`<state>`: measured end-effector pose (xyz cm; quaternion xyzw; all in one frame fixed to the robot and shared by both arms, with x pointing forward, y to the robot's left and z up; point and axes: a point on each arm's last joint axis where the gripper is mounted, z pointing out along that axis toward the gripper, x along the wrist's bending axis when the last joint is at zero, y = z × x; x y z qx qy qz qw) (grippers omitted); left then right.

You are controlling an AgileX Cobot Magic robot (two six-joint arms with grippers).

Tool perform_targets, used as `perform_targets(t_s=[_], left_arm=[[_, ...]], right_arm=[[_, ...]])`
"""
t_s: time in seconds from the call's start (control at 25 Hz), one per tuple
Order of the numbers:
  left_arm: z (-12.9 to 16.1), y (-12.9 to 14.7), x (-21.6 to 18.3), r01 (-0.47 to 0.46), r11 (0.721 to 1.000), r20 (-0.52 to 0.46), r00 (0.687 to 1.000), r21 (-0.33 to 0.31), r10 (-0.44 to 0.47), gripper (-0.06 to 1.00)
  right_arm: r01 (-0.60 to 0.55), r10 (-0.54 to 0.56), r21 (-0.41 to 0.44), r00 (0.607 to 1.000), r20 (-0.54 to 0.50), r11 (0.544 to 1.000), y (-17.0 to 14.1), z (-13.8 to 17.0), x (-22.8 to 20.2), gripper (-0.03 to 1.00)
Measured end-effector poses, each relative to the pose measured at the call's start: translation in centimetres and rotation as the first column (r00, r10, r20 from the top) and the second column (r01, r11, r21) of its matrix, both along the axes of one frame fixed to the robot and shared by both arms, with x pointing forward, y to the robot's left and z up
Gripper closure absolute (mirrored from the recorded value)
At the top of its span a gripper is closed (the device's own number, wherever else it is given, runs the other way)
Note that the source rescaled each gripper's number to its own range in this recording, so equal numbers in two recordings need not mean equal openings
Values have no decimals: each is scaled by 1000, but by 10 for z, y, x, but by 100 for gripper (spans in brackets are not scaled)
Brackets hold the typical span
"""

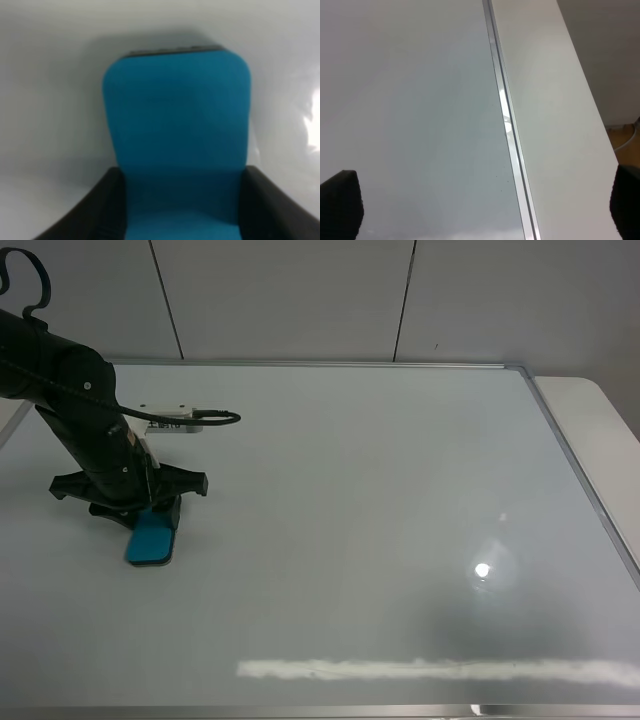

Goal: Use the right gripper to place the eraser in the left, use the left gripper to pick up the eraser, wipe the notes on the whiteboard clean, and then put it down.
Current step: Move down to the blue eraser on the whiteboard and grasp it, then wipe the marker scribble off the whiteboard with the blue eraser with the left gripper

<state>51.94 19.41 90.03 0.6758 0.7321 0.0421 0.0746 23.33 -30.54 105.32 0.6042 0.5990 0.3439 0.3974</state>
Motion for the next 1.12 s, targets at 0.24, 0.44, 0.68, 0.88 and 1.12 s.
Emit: perform_targets(t_s=[0.24,0.44,0.68,0.88,1.12], left_arm=[[8,2,-4,34,999,-10,999,10,-34,94],[33,10,-1,87,996,55,995,13,-88,94],[69,46,41,157,985,131,978,68,-165,94],[70,93,89,228,964,94,966,134,-241,94],[38,140,133,289,950,59,953,120,-298,94]], right_arm=[[0,0,0,1000,0,1000,0,0,0,-2],[0,0,0,1000,0,1000,0,0,0,-2],[0,0,0,1000,0,1000,0,0,0,-2],[0,0,0,1000,0,1000,0,0,0,-2],[0,0,0,1000,0,1000,0,0,0,-2]])
